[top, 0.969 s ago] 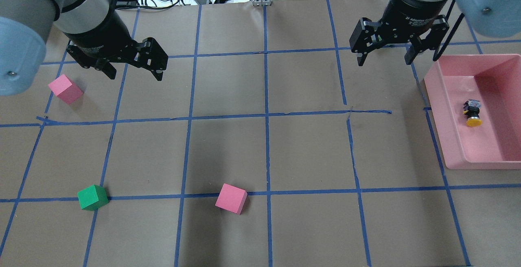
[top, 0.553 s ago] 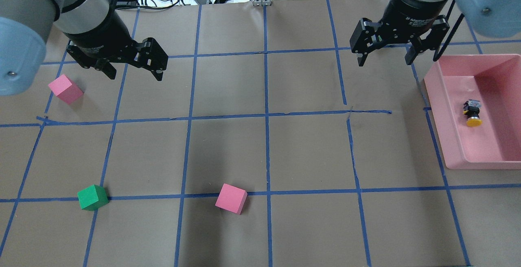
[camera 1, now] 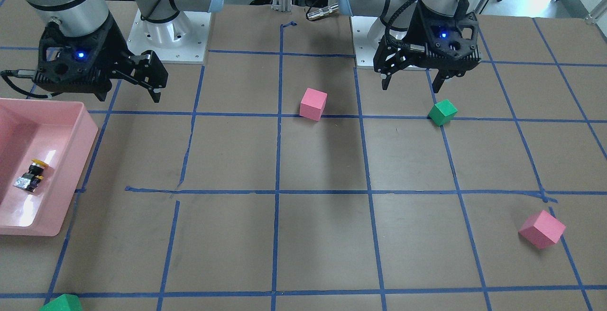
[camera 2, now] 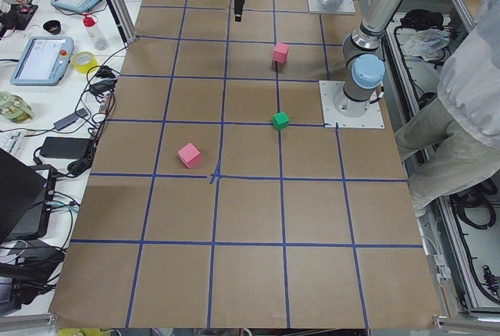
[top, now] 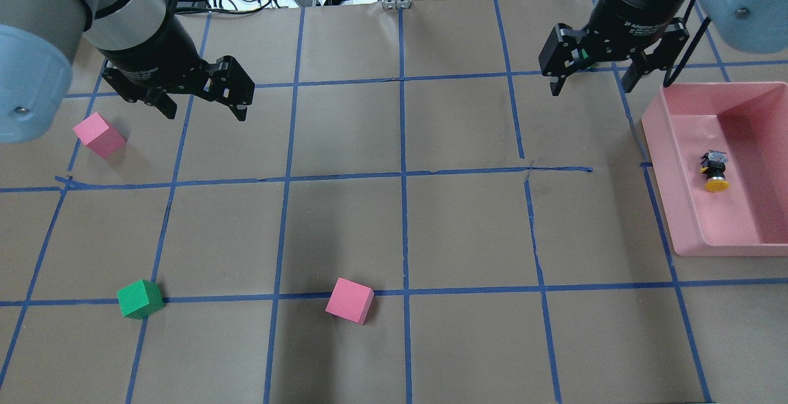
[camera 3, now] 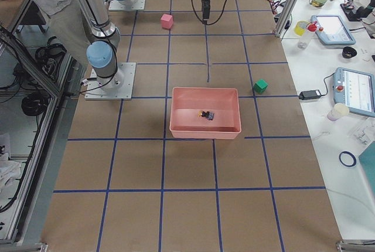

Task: Align button upright
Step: 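Move the right gripper over the pink tray toward the yellow-capped button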

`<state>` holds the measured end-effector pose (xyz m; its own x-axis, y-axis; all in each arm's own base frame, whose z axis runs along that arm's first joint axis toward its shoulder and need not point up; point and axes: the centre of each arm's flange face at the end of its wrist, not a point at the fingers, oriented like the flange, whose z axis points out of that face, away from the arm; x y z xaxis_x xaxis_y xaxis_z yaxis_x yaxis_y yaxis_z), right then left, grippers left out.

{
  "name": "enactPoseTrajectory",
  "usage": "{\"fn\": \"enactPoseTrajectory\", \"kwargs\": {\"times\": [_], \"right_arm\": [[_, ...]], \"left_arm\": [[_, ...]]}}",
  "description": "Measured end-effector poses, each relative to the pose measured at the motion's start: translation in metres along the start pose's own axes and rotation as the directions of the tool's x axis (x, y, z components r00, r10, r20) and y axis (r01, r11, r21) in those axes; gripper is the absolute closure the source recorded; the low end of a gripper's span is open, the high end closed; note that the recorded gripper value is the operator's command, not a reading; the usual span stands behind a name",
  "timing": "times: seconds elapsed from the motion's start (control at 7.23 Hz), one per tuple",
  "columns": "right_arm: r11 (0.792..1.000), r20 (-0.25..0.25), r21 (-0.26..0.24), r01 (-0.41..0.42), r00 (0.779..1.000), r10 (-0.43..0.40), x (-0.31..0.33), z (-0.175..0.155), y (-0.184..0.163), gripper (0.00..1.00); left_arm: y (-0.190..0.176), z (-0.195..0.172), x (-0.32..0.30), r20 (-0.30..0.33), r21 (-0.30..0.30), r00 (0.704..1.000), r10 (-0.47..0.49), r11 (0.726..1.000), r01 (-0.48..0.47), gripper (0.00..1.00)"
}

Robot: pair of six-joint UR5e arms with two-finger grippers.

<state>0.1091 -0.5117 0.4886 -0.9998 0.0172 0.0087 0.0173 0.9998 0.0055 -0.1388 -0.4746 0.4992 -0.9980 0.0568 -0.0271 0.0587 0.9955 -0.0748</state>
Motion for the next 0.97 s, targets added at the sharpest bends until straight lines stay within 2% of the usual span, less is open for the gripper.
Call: {"fn": "enactPoseTrajectory", "kwargs": {"times": [0.55, 0.83, 0.97], "right_arm": [[0.995, -0.006, -0.022, -0.093, 0.996, 0.093, 0.122, 0.029, -0.032, 0.0], [0.986, -0.083, -0.044, -0.162, 0.984, 0.158, 0.183, 0.059, -0.049, 0.0], [0.986, -0.125, -0.026, -0.168, 0.979, 0.163, 0.205, 0.07, -0.056, 0.0]], "left_arm": [[-0.004, 0.002, -0.004, -0.006, 0.002, 1.0, -0.012, 1.0, 0.012, 0.0], [-0.005, 0.003, -0.004, -0.006, 0.0, 1.0, -0.011, 1.0, 0.011, 0.0], [-0.005, 0.001, -0.004, -0.006, 0.003, 1.0, -0.011, 1.0, 0.011, 0.0]]}}
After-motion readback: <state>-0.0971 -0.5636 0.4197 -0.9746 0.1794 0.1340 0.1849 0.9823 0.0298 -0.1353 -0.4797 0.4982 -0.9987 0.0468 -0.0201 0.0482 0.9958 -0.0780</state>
